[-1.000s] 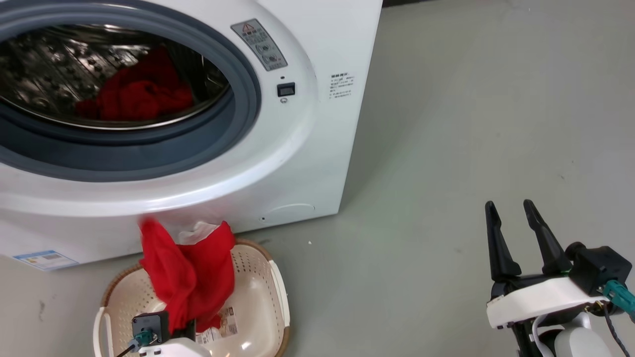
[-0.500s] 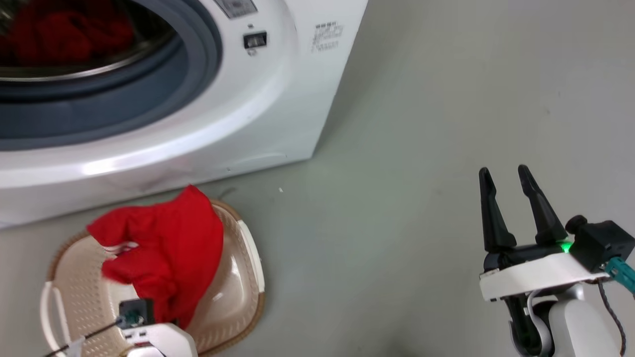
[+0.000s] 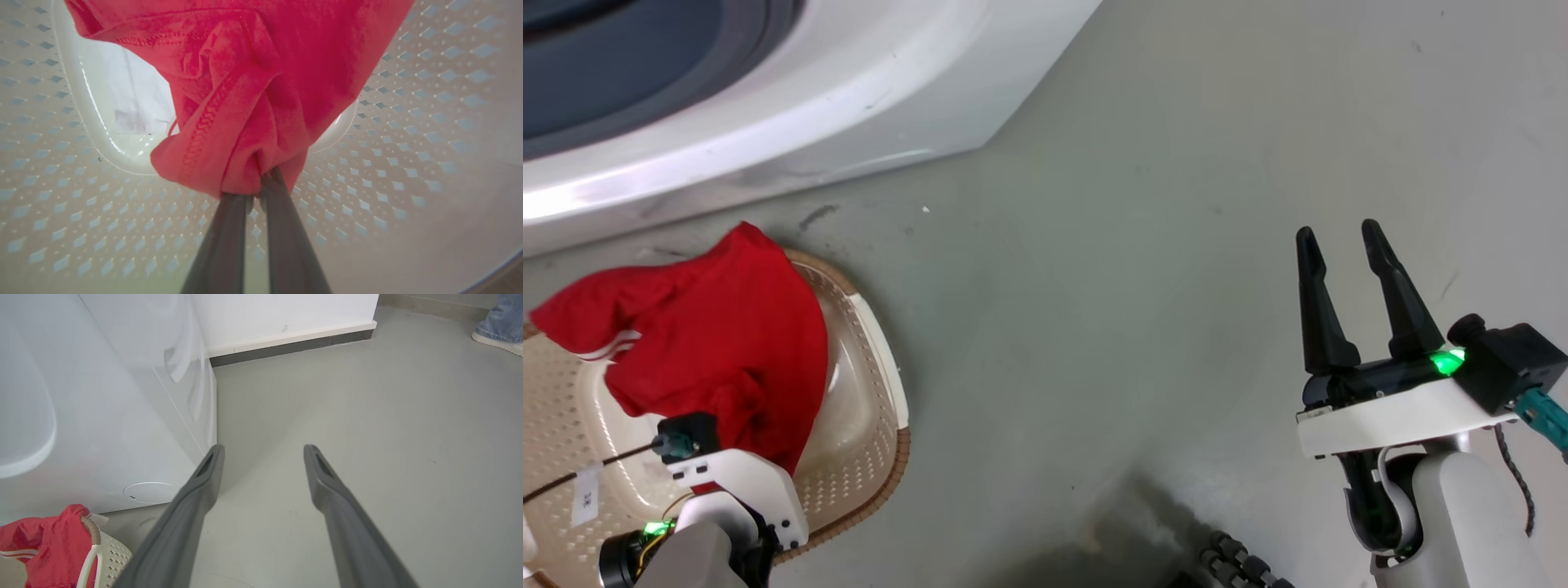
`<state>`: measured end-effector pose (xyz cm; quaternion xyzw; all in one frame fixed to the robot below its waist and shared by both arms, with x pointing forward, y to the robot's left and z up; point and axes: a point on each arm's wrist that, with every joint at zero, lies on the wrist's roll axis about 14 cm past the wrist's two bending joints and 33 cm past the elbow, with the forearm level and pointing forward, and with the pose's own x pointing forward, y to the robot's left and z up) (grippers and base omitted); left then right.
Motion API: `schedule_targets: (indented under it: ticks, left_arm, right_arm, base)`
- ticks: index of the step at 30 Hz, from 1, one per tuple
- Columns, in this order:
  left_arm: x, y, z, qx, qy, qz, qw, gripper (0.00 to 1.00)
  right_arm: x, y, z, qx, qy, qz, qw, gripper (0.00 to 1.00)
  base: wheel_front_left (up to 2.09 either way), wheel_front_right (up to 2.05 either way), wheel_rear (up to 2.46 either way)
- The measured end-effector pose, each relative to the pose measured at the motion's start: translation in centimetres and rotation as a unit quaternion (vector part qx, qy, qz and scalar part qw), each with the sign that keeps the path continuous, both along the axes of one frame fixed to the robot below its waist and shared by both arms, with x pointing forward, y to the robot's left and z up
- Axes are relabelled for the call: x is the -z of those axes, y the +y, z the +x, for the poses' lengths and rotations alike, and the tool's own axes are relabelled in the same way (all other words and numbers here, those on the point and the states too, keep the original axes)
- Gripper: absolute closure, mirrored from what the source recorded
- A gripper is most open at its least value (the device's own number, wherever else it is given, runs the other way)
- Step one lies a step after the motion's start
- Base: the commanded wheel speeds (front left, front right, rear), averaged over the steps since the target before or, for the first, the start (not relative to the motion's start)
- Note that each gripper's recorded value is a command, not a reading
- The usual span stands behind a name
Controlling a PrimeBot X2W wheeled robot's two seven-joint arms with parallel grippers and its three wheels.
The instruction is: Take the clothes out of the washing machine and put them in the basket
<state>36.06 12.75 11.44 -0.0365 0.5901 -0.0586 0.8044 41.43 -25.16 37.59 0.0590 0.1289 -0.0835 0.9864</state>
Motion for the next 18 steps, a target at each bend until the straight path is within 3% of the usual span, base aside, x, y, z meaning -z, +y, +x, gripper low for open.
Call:
schedule_targets:
  ticks: [1,2,3,11,18]
  left_arm:
    - [0.4,-0.1,-0.2,0.000,0.008,0.000,1.000,0.51]
    - [0.8,-0.2,-0.2,-0.001,0.012,0.000,1.000,0.07]
    - [1.0,-0.2,-0.1,-0.003,0.014,0.000,1.000,0.00]
    - [0.2,-0.3,1.2,-0.007,-0.015,0.000,1.000,0.00]
    - [-3.7,-0.7,3.0,-0.017,-0.088,-0.012,0.996,0.00]
  right_arm:
    - [0.4,0.0,0.0,0.000,0.005,0.001,1.000,0.00]
    - [0.8,0.1,0.0,-0.001,0.010,0.002,1.000,0.00]
    - [1.0,0.0,-0.1,0.000,0.013,0.001,1.000,0.00]
    - [0.3,0.2,0.4,-0.004,0.000,0.002,1.000,0.00]
    - [-2.6,0.8,0.9,-0.015,-0.040,-0.002,0.999,0.00]
  base:
    - [0.00,0.00,0.00]
    - [0.00,0.00,0.00]
    - [0.00,0.00,0.00]
    - [0.00,0.00,0.00]
    - [0.00,0.00,0.00]
